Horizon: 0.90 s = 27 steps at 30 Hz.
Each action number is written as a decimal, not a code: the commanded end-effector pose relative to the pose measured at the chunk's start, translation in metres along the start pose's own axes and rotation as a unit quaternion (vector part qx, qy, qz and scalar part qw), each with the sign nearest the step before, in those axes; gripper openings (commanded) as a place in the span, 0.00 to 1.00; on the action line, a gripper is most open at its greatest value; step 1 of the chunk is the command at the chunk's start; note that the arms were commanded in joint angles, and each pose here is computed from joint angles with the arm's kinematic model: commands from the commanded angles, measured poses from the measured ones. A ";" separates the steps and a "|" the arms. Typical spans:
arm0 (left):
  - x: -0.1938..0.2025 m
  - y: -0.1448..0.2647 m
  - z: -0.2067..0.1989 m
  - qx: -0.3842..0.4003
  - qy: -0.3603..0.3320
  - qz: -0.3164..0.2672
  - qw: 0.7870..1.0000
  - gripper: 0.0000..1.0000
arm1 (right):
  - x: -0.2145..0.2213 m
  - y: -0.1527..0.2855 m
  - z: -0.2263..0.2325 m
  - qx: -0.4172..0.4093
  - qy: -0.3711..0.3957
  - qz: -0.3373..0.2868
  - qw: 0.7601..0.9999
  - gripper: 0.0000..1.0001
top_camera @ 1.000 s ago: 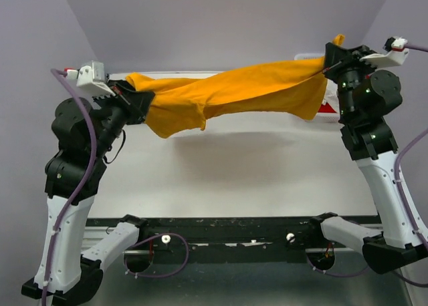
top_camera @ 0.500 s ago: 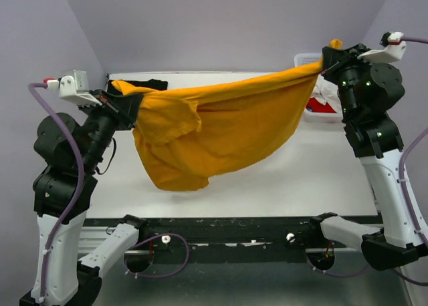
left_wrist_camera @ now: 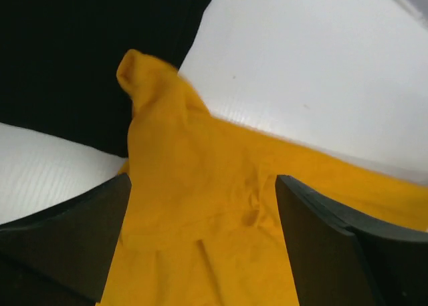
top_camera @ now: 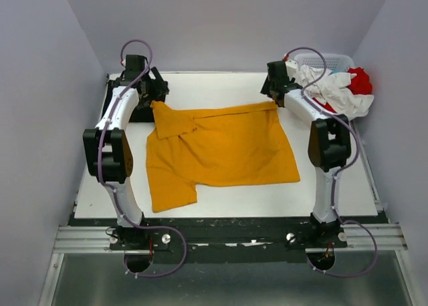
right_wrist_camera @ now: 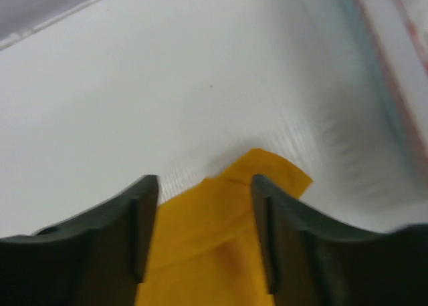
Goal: Fold and stack the t-shirts
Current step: Flatten out the tshirt
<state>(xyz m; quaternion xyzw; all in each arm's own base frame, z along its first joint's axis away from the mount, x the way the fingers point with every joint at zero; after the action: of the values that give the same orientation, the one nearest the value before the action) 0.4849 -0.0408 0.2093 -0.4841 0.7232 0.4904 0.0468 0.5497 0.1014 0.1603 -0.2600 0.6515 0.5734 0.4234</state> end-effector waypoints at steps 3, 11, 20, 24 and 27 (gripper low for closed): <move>-0.006 0.000 -0.030 0.052 0.006 0.039 0.998 0.99 | -0.018 -0.032 0.016 -0.006 0.000 -0.005 1.000 0.84; 0.026 0.070 -0.016 0.072 0.003 0.017 0.997 0.99 | -0.027 0.033 0.008 -0.067 0.003 -0.018 0.998 1.00; 0.184 0.128 0.077 -0.004 0.029 0.066 0.997 0.99 | 0.056 0.135 -0.045 -0.105 -0.090 -0.002 0.990 1.00; 0.240 0.147 0.136 -0.074 0.037 0.108 0.991 0.99 | 0.078 0.158 -0.057 -0.120 -0.114 -0.003 0.986 1.00; 0.262 0.162 0.174 -0.114 0.048 0.115 0.986 0.99 | 0.083 0.167 -0.071 -0.103 -0.133 -0.017 0.986 1.00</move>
<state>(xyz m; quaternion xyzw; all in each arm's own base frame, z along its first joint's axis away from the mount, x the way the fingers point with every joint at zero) 0.1990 -0.0998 0.1065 -0.3917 0.7631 0.5124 -0.0401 0.3611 0.0833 0.1669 -0.2432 0.5542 0.6584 0.4474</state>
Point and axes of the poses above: each gripper's point midway between its finger pads, its own y axis back along the fingers, its own z axis along the line the jaws close on, x = y × z, the point moved 1 cm from there along y, back along the fingers, and after that the axes turned 11 degrees about y, right-handed, at the moved point
